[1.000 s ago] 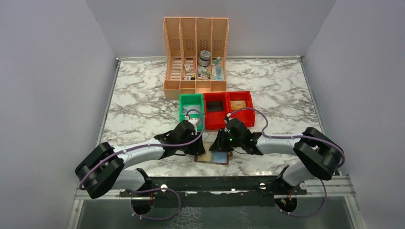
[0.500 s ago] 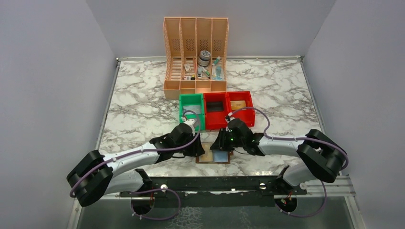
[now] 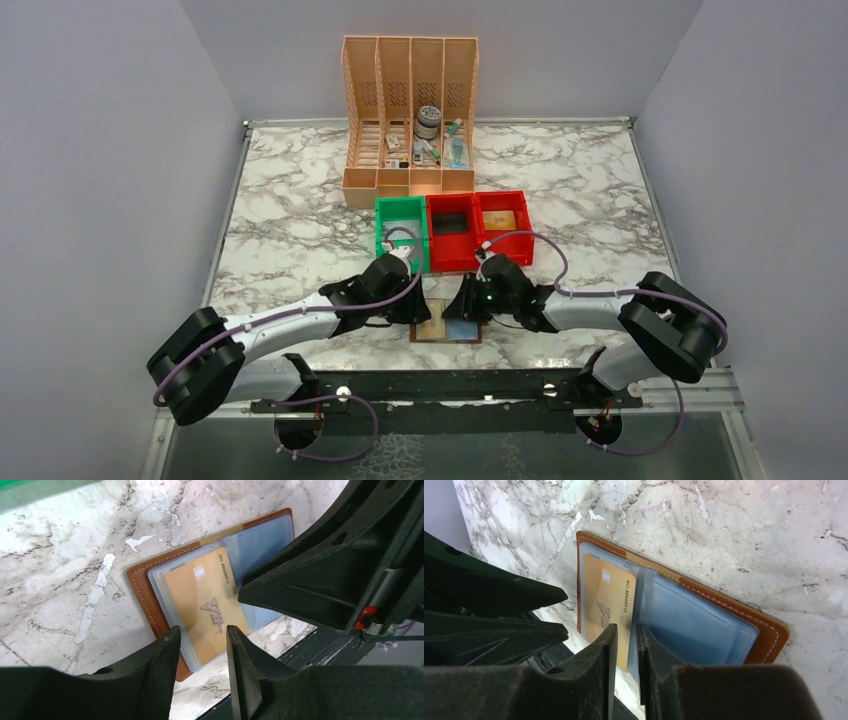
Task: Take the credit cards out of the card holder
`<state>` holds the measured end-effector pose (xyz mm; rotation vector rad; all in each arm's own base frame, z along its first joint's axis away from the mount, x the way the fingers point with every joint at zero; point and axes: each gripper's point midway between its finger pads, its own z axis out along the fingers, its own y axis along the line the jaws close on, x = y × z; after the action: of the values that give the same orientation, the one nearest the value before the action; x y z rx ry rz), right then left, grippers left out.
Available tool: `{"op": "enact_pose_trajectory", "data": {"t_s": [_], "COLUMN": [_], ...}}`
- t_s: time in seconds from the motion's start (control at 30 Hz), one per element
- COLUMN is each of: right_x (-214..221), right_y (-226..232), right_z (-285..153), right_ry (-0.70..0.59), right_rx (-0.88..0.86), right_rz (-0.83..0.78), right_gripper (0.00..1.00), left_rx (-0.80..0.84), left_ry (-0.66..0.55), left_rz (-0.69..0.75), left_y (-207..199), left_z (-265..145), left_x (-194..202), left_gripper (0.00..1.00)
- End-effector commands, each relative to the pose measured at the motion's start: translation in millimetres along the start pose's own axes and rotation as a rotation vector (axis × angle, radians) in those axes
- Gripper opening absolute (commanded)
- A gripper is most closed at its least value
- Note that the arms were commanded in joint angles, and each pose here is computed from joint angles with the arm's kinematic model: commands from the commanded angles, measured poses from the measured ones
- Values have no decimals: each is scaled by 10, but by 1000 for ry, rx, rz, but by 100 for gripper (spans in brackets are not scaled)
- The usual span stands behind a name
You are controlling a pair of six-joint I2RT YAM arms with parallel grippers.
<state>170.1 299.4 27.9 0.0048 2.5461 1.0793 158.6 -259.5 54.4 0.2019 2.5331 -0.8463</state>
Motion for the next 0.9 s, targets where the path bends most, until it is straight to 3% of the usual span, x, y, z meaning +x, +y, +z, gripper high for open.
{"op": "enact_pose_trajectory", "data": {"t_s": [0.0, 0.4, 0.87], "right_x": [7, 79, 19], "right_y": [12, -116, 62], "right_z": [21, 51, -58], "right_ry": [1, 19, 8], "right_rx": [-18, 30, -79], "right_rz": [7, 63, 58], "right_gripper": [20, 19, 3], "left_rx": [29, -50, -113], "left_ry": [37, 85, 108], "left_rz": [14, 52, 89], "left_y": [-94, 84, 181], "left_z": [48, 136, 170], "left_x": [32, 179, 173], "left_gripper": [40, 26, 22]}}
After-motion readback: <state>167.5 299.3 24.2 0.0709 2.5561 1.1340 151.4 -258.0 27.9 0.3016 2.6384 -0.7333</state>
